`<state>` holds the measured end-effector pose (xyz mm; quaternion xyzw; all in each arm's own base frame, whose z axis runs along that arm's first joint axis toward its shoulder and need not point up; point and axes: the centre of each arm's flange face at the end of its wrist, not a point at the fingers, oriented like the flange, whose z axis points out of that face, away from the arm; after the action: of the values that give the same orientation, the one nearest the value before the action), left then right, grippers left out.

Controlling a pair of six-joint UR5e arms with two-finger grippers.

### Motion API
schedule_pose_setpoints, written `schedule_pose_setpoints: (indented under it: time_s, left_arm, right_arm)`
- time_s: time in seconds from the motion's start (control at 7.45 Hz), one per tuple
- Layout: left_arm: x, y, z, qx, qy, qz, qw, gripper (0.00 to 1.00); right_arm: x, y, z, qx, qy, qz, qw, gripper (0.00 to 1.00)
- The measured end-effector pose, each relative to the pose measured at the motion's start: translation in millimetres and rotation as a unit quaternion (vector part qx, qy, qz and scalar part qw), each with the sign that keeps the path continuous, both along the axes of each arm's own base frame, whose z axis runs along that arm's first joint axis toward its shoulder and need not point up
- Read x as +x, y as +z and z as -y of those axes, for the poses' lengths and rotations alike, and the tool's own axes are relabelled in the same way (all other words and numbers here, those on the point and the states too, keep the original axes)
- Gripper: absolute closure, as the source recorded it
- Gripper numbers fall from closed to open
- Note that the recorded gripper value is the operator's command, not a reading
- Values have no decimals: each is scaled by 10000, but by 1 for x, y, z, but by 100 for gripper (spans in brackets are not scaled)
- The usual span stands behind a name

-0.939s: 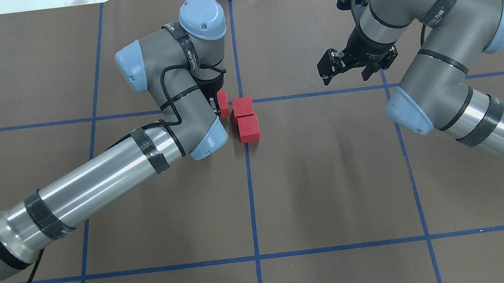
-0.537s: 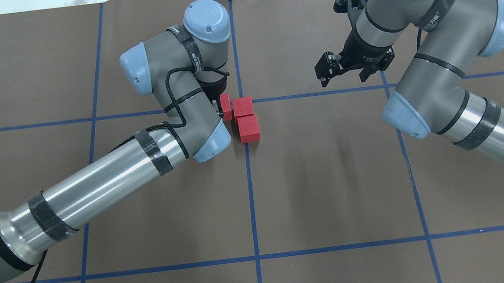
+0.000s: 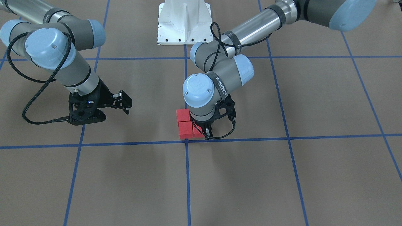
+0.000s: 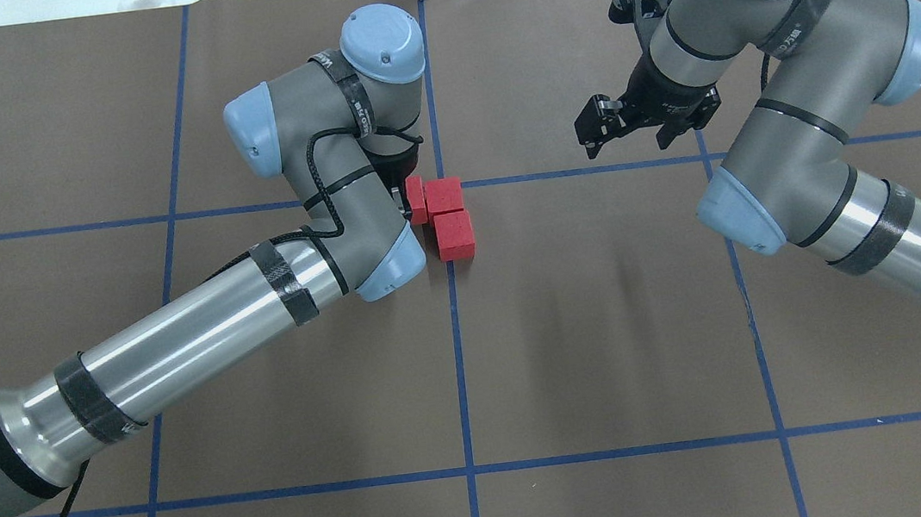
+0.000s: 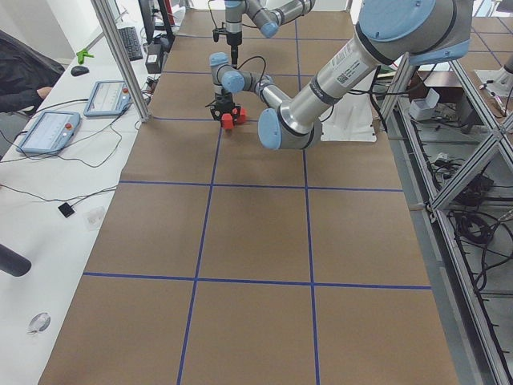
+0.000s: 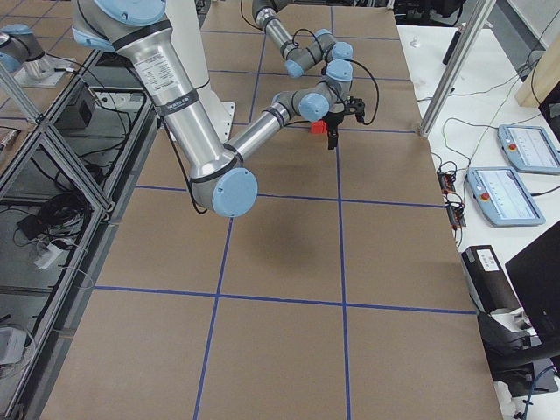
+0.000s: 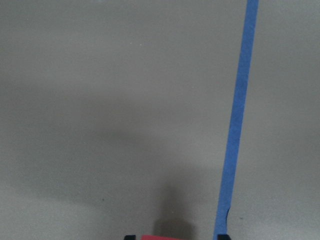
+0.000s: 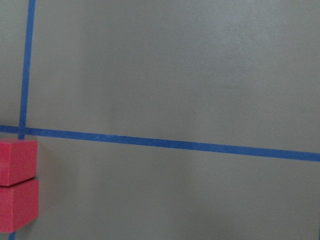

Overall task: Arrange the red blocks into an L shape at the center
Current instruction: 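Lower the cube beside the farther center cube and open the left gripper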

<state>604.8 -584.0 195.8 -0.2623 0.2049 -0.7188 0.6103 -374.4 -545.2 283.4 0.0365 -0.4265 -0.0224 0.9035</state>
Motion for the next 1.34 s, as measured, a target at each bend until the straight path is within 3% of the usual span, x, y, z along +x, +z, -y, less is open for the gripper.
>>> schedule_pose_setpoints:
  time_s: [0.94, 1.07, 1.34]
  left_arm:
    - [1, 1, 0, 30, 20, -14, 10000, 100]
    - [1, 0, 0, 49, 14, -45, 10000, 94]
    - [2, 0, 0, 67, 6, -77, 9999, 72]
  right_arm:
    - [3, -5, -3, 44, -2, 41, 10000, 1]
    - [3, -5, -3, 46, -2, 43, 10000, 1]
    - [4, -5, -3, 50, -1, 47, 10000, 1]
